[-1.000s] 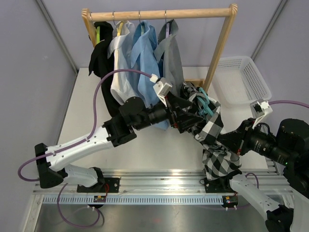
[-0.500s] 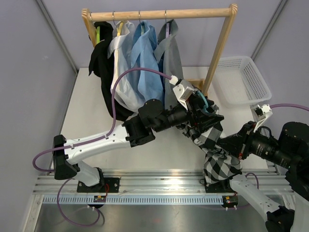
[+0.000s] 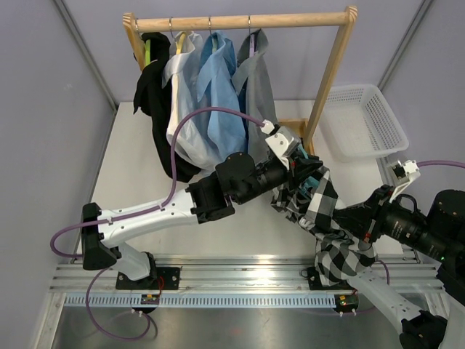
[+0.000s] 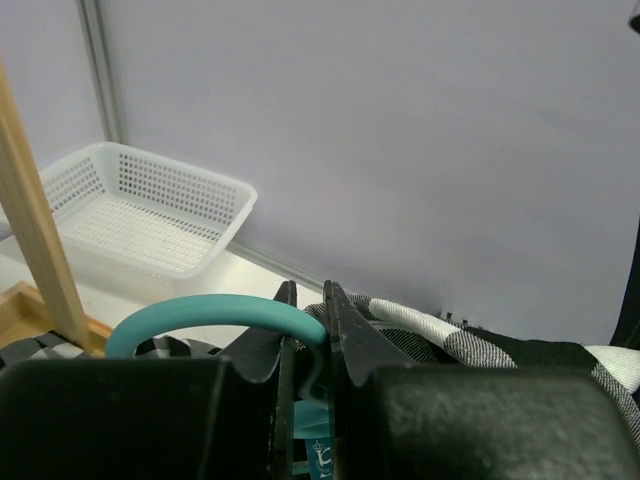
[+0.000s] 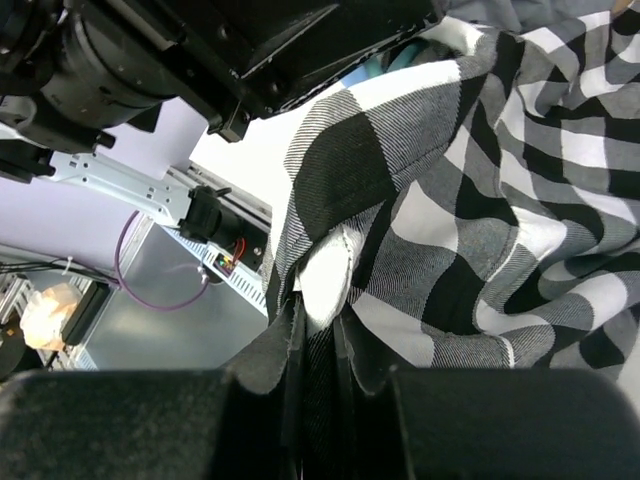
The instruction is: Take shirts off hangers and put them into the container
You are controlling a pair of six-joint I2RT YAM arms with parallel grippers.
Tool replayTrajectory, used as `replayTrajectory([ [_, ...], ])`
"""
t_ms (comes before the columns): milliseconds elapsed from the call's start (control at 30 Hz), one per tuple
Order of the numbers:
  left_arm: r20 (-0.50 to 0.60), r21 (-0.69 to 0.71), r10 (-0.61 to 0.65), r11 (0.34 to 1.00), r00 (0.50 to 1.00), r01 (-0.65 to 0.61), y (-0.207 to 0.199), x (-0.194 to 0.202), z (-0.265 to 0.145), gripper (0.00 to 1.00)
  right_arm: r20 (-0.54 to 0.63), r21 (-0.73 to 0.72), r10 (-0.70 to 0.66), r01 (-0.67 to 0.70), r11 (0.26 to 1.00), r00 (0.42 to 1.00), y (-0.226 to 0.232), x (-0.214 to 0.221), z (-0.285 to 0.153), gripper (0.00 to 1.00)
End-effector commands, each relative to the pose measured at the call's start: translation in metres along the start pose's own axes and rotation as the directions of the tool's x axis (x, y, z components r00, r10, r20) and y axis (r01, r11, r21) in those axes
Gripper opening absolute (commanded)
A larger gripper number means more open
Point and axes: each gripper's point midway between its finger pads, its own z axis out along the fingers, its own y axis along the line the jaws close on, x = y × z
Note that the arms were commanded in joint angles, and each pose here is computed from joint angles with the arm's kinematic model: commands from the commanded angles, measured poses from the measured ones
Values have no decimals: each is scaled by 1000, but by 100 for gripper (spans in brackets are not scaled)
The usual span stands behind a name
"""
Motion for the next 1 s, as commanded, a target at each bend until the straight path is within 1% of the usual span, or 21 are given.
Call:
replayTrajectory([
  [0, 182, -110, -17, 993, 983, 37, 16, -78, -13, 0, 67, 19, -47, 46, 999, 997, 0, -11, -9, 11],
  [33, 168, -125, -4, 992, 986, 25, 18, -78, -13, 0, 65, 51, -43, 40, 998, 997, -6, -10, -8, 20],
  [67, 187, -132, 3, 991, 982, 22, 17, -90, -14, 0, 60, 69, -41, 37, 997, 997, -10, -9, -7, 44],
  [100, 187, -147, 29, 989, 982, -1, 20, -94, -12, 0, 53, 80, -41, 36, 996, 998, -13, -8, -6, 50],
  [133, 173, -167, 48, 986, 984, -18, 23, -96, -12, 0, 45, 102, -41, 36, 994, 998, -18, -6, -5, 60],
  [167, 212, -205, 60, 979, 975, -15, 27, -121, -16, 0, 38, 116, -40, 35, 993, 998, -21, -4, -4, 77],
  [233, 178, -253, 119, 965, 977, -71, 34, -124, -11, 0, 32, 138, -47, 42, 990, 998, -26, -3, -3, 84],
  [300, 209, -290, 164, 952, 964, -99, 37, -151, -13, 0, 31, 143, -50, 45, 989, 998, -28, -2, -2, 91],
  [333, 195, -297, 183, 947, 964, -120, 38, -150, -9, 0, 34, 142, -56, 51, 989, 998, -28, -3, -2, 92],
  [400, 213, -309, 203, 942, 956, -131, 38, -165, -10, 0, 31, 143, -57, 52, 988, 998, -30, -1, -1, 93],
  [500, 215, -334, 223, 932, 951, -143, 41, -169, -6, 0, 26, 153, -60, 56, 987, 998, -34, 1, 2, 94],
  [600, 185, -371, 262, 911, 947, -179, 47, -171, -6, 0, 29, 168, -62, 56, 984, 998, -37, 1, 2, 93],
  [700, 168, -439, 312, 873, 935, -212, 58, -182, -16, 0, 38, 207, -69, 60, 977, 997, -43, 1, -3, 82],
  [733, 158, -461, 330, 858, 931, -226, 62, -184, -20, 0, 41, 219, -70, 59, 974, 997, -45, 1, -4, 74],
  [767, 131, -511, 373, 819, 919, -260, 71, -190, -29, 0, 50, 232, -73, 59, 971, 996, -47, 0, -7, 50],
  [800, 109, -541, 395, 794, 912, -279, 77, -192, -34, 0, 62, 270, -70, 51, 962, 996, -52, -2, -10, 38],
  [833, 74, -599, 412, 746, 908, -290, 88, -193, -43, 0, 80, 285, -75, 50, 957, 994, -54, -5, -14, 14],
  [867, 38, -633, 433, 708, 901, -314, 95, -192, -48, 0, 93, 302, -77, 45, 952, 993, -56, -7, -17, 3],
  [900, -23, -667, 480, 646, 877, -371, 103, -194, -57, 0, 107, 319, -76, 39, 947, 991, -58, -8, -19, 0],
  [933, -52, -697, 494, 604, 868, -386, 110, -196, -64, 0, 128, 342, -81, 33, 939, 988, -61, -12, -23, 0],
  [967, -76, -750, 487, 548, 870, -372, 119, -197, -75, 0, 147, 350, -82, 26, 937, 986, -61, -13, -27, 0],
])
